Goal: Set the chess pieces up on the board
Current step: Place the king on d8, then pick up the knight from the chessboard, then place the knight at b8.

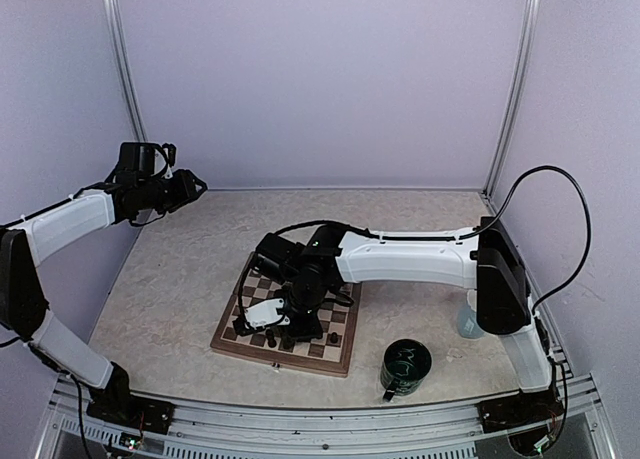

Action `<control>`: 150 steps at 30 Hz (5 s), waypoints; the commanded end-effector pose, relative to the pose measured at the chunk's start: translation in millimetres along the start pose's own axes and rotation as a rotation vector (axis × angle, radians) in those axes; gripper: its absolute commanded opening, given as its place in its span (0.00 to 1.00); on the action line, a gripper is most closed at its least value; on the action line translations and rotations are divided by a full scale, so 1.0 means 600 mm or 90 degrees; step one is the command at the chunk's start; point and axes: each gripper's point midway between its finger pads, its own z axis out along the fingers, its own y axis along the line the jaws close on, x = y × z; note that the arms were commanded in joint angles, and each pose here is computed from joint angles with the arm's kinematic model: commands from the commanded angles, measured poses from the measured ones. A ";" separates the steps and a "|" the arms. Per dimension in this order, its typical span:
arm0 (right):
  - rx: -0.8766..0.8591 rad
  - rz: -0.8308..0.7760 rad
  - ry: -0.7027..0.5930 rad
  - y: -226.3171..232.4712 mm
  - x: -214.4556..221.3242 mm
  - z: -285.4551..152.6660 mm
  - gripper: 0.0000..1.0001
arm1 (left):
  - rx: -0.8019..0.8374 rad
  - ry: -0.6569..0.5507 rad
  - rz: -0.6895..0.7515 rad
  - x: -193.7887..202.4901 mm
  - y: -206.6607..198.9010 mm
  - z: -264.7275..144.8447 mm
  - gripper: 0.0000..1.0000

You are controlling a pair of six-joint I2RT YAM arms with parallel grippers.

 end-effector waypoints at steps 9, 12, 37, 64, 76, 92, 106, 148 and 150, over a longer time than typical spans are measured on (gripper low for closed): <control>0.003 0.005 -0.004 -0.010 -0.002 0.006 0.19 | 0.024 -0.015 0.010 -0.009 -0.016 -0.012 0.47; 0.003 0.004 -0.004 -0.009 -0.002 0.002 0.23 | 0.025 -0.013 0.009 -0.008 -0.016 -0.012 0.47; 0.191 0.234 -0.339 -0.113 0.243 -0.328 0.34 | 0.111 0.285 0.327 0.265 -0.233 -0.004 0.41; 0.206 0.252 -0.318 -0.096 0.299 -0.272 0.35 | -0.014 0.512 0.453 0.507 -0.259 0.027 0.35; 0.207 0.254 -0.311 -0.096 0.303 -0.267 0.35 | 0.002 0.498 0.438 0.506 -0.273 0.035 0.17; 0.200 0.257 -0.301 -0.096 0.309 -0.255 0.35 | 0.087 0.419 0.405 0.426 -0.343 -0.023 0.05; 0.200 0.258 -0.293 -0.098 0.313 -0.249 0.35 | 0.159 0.545 0.532 0.554 -0.353 -0.130 0.04; 0.201 0.256 -0.287 -0.096 0.316 -0.247 0.35 | 0.099 0.566 0.639 0.635 -0.319 -0.081 0.09; 0.201 0.257 -0.287 -0.096 0.316 -0.247 0.35 | 0.100 0.564 0.640 0.635 -0.321 -0.080 0.09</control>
